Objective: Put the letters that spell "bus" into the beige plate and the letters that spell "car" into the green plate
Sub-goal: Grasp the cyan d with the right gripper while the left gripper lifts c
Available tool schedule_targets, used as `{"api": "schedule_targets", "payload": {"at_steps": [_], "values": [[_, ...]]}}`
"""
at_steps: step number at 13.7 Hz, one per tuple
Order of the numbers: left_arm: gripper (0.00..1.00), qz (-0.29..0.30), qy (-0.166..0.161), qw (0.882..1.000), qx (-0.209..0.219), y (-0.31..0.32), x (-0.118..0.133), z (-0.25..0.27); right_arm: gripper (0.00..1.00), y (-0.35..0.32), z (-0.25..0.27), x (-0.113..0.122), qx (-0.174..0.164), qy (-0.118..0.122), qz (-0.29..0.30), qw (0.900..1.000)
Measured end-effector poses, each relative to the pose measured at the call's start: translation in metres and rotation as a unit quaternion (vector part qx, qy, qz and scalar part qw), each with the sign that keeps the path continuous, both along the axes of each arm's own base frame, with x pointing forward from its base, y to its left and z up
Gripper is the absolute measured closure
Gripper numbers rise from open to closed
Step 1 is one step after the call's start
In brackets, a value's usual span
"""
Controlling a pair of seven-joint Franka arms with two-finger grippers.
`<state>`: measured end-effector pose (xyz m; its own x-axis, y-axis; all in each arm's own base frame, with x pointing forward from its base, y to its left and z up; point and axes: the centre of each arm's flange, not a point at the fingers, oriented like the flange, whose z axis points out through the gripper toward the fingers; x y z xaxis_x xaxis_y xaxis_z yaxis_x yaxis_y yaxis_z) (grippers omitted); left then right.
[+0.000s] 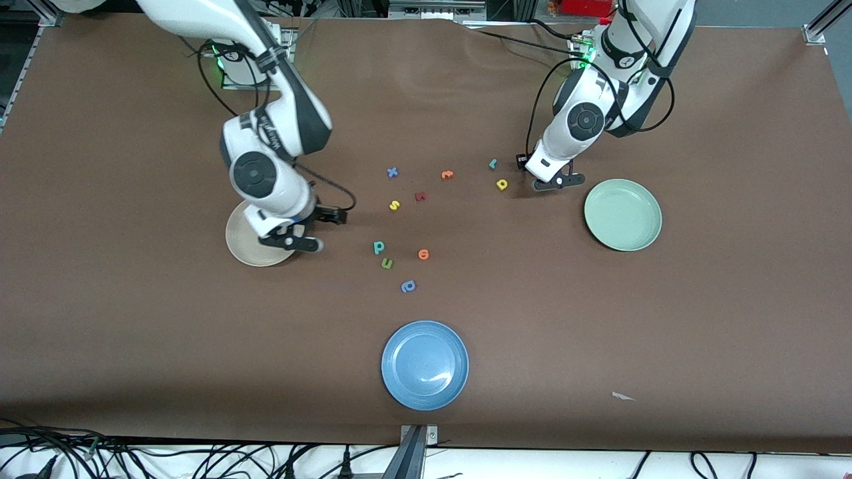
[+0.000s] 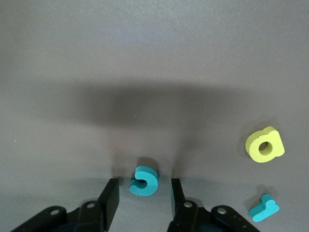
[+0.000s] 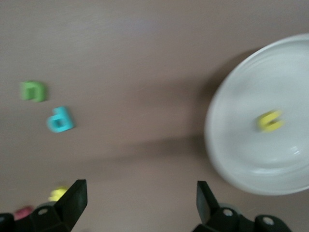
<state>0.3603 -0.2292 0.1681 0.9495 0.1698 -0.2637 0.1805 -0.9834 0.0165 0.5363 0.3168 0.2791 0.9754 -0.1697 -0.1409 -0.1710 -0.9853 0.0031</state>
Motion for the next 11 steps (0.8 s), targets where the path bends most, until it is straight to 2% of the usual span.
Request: {"api": "schedule_targets", "payload": {"at_steps": [3, 5, 8, 9, 10, 11], "values": [[0.48, 0.001, -0.006, 1.0, -0.002, -0.001, 0.001, 0.001, 0.0, 0.077, -0.013, -0.018, 0.002, -0.028, 0.006, 1.0], [0.5, 0.002, -0.01, 1.0, -0.004, -0.001, 0.002, 0.0, 0.0, 0.094, -0.027, -0.005, -0.002, -0.041, 0.02, 0.999], [0.52, 0.003, -0.013, 1.0, -0.006, -0.001, 0.003, -0.002, 0.0, 0.09, -0.047, 0.016, -0.008, -0.046, 0.064, 0.997], [0.54, 0.003, -0.013, 1.0, -0.006, -0.001, 0.003, -0.002, 0.06, 0.086, -0.051, 0.019, -0.008, -0.045, 0.09, 0.995], [0.54, 0.004, -0.013, 1.0, -0.006, -0.001, 0.003, -0.002, 0.06, 0.081, -0.056, 0.022, -0.008, -0.042, 0.11, 0.993], [0.59, 0.004, -0.014, 1.0, -0.006, -0.001, 0.003, -0.002, 0.11, 0.076, -0.062, 0.025, -0.006, -0.042, 0.12, 0.992]]}}
